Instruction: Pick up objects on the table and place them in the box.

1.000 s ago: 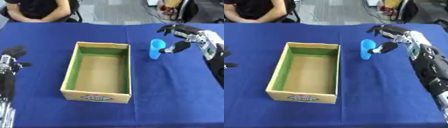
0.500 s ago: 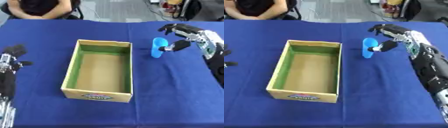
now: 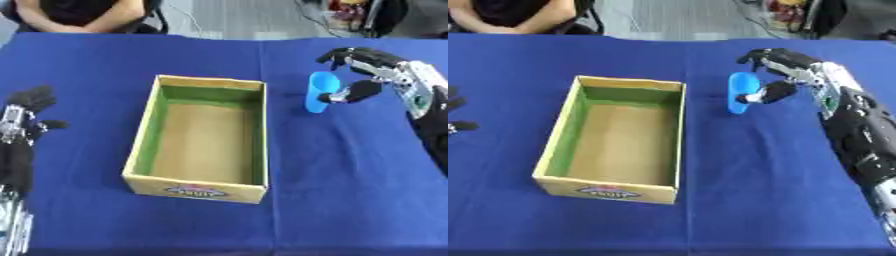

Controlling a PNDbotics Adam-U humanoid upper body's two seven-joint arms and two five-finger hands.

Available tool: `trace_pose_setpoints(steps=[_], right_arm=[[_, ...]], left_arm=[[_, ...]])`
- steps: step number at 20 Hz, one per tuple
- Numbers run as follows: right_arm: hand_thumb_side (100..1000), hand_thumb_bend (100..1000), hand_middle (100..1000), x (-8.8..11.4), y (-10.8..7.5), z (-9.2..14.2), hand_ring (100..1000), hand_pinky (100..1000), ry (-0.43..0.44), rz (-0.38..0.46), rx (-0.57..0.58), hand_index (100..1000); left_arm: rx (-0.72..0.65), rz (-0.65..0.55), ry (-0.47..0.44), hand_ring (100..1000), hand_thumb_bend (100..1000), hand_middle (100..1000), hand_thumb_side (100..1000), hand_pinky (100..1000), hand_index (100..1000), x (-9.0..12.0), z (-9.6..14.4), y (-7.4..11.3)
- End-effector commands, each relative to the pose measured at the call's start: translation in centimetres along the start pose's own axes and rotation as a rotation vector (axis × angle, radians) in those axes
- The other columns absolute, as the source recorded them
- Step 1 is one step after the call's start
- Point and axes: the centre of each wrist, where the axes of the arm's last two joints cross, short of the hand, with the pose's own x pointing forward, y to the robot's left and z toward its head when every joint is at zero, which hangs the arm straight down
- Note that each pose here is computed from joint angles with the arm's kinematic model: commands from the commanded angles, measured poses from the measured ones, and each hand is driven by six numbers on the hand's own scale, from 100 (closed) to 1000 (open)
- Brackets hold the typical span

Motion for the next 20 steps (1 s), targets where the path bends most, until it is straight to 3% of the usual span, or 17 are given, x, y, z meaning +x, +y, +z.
trace_pose_setpoints(steps=[1,20], right_arm=[[623,552,856,-0.6,-1.7,0.5,743,804,0.014,0.022,-0.027,936],[604,525,828,-0.6,-0.4,0.5,699,769,0.014,0.018,0.004,920]], left_arm=[[-0.011,-0.014,-0.031,856,442,861,1000,625,815,0.7,-0.5,0.2],[-0.016,-0.009,-0.045,859,439,863,1000,626,814,1.0,-0.8,0.1]])
